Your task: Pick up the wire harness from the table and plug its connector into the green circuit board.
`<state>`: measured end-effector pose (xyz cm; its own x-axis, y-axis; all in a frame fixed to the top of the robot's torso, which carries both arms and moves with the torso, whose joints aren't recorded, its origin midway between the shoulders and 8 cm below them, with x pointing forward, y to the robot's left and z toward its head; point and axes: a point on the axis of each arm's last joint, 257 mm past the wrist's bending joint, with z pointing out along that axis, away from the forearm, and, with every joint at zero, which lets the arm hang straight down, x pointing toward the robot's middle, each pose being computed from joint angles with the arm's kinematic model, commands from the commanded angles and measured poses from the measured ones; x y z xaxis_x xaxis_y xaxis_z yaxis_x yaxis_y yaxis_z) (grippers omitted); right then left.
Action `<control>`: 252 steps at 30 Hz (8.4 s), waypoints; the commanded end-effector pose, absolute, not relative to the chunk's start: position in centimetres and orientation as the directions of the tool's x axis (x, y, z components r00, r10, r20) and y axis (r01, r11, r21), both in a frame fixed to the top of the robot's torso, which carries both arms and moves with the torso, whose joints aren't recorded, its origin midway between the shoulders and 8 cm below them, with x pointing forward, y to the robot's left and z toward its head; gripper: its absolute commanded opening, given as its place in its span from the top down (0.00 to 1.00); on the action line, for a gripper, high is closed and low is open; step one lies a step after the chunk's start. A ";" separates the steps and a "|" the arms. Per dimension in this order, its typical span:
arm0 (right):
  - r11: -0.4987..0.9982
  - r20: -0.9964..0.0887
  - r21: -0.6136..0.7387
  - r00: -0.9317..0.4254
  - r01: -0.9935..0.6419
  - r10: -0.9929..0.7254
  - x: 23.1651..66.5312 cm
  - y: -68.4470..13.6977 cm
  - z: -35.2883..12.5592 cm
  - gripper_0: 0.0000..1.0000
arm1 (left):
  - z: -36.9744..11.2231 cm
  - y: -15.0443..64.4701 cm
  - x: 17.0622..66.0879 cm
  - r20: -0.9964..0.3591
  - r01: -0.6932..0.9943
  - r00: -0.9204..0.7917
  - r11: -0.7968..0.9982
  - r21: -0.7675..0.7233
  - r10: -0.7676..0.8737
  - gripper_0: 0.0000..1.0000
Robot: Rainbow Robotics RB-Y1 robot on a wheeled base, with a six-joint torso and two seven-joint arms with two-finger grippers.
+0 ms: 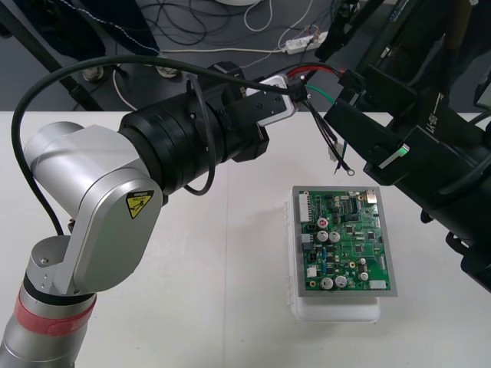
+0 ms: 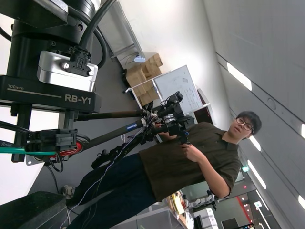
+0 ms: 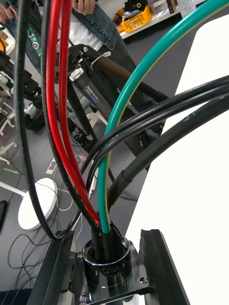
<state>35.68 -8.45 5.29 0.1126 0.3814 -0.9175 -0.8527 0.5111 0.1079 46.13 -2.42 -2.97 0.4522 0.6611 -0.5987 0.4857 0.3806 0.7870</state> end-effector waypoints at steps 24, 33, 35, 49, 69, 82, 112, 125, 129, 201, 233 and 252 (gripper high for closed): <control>0.455 -0.929 0.089 0.092 -0.886 0.360 34.4 -7.1 5.4 1.00 | 1.0 -4.9 44.6 -0.631 0.461 0.525 0.433 0.775 0.572 1.00; 0.436 -0.932 0.081 0.087 -0.896 0.353 33.9 -6.9 5.3 1.00 | 0.9 -4.9 44.6 -0.633 0.462 0.523 0.433 0.774 0.571 1.00; 0.436 -0.932 0.083 0.086 -0.896 0.353 33.9 -6.9 5.3 1.00 | 1.0 -4.8 44.6 -0.632 0.461 0.523 0.434 0.774 0.571 1.00; 0.424 -0.934 0.085 0.076 -0.902 0.350 33.7 -6.8 5.2 1.00 | 1.0 -4.5 44.7 -0.643 0.469 0.517 0.441 0.765 0.565 0.00; 0.432 -0.944 0.085 0.066 -0.898 0.323 33.8 -7.8 4.9 1.00 | 1.2 2.5 44.6 -0.688 0.561 0.487 0.411 0.719 0.537 0.00; 0.437 -0.972 0.024 0.082 -0.899 0.221 32.8 -10.5 4.1 1.00 | 2.2 7.6 41.4 -0.802 0.745 0.373 0.365 0.558 0.466 0.00; 0.191 -0.983 -0.136 0.156 -0.972 0.094 27.0 -8.9 4.7 1.00 | 8.8 8.4 35.8 -0.994 0.998 -0.025 -0.060 -0.031 0.103 0.00; 0.104 -0.971 -0.229 0.235 -0.968 0.047 26.8 -8.1 5.7 1.00 | 7.9 3.7 33.3 -1.000 0.970 -0.020 -0.243 -0.019 -0.004 0.00; 0.051 -0.975 -0.211 0.214 -0.976 0.065 26.8 -8.0 5.8 1.00 | 7.6 2.1 33.0 -0.999 0.964 0.043 -0.264 0.045 -0.010 0.00; 0.058 -0.971 -0.216 0.221 -0.975 0.093 28.9 -6.4 6.0 1.00 | 6.7 -7.0 26.2 -0.984 0.865 0.170 -0.471 0.175 -0.053 0.00; 0.042 -0.970 -0.215 0.218 -0.976 0.111 28.4 -6.3 6.1 1.00 | 8.1 -7.1 25.9 -0.985 0.866 0.140 -0.469 0.172 -0.103 0.27; 0.055 -0.973 -0.195 0.200 -0.979 0.119 28.6 -6.3 6.0 1.00 | 8.2 -7.1 26.2 -0.985 0.871 0.136 -0.461 0.169 -0.105 0.96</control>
